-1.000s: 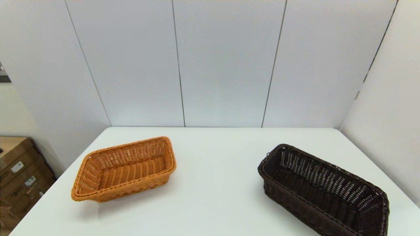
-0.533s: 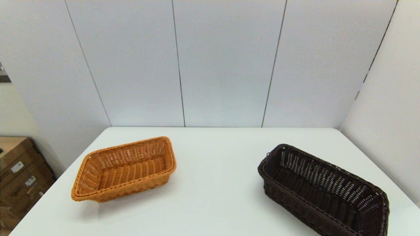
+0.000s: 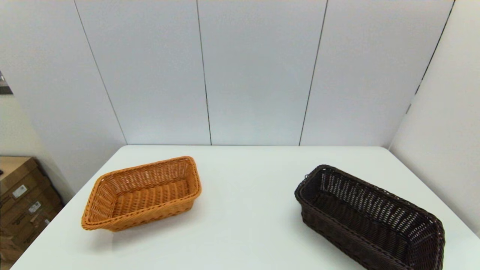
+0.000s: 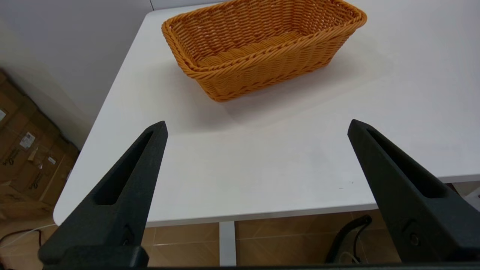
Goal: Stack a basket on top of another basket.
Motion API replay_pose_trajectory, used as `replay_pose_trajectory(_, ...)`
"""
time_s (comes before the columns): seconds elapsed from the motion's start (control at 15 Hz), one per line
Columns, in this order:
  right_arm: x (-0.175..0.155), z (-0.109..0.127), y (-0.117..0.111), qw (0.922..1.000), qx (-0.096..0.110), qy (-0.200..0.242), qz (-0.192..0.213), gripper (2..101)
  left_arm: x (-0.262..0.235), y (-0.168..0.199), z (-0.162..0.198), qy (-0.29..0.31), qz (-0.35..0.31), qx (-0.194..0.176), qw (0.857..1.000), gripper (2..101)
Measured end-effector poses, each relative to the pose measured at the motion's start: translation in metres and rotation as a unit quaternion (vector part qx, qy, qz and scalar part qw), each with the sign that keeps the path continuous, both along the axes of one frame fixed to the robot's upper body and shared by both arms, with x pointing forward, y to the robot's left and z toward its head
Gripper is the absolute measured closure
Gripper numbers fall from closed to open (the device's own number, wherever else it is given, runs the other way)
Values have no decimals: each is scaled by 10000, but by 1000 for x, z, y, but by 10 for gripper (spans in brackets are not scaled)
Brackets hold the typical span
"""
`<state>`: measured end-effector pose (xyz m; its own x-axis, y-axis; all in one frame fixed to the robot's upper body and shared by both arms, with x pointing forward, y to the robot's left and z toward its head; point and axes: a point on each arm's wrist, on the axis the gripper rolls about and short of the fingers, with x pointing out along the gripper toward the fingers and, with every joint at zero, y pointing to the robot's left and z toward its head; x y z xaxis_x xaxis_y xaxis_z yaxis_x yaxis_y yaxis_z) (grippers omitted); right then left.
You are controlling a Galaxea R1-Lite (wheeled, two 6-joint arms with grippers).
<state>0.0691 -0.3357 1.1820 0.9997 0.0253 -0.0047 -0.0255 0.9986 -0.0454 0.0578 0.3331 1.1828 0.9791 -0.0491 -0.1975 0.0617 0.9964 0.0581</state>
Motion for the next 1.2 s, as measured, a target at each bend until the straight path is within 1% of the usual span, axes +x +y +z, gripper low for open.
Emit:
replay_pose_trajectory(0.13,0,0,0,10000,2,0,0,43,0,0,3,164,4,-36,9999,54)
replay_pose_trajectory(0.27,0,0,0,10000,0,0,-2,43,1,0,17,295,-6,-97,9995,54)
replay_pose_trajectory(0.47,0,0,0,10000,0,0,-2,43,16,0,50,753,-31,-243,9969,54)
replay_pose_trajectory(0.67,0,0,0,10000,0,0,0,43,51,-1,91,1413,107,-507,9886,54)
replay_pose_trajectory(0.87,0,0,0,10000,0,2,2,43,103,0,129,1972,445,-578,9776,54)
replay_pose_trajectory(1.0,0,0,0,10000,0,0,3,43,145,3,144,2356,779,-542,9672,54)
replay_pose_trajectory(1.13,0,0,0,10000,2,0,-2,43,183,9,147,2766,1152,-493,9528,54)
replay_pose_trajectory(1.2,0,0,0,10000,0,0,2,43,200,14,143,3032,1346,-482,9421,54)
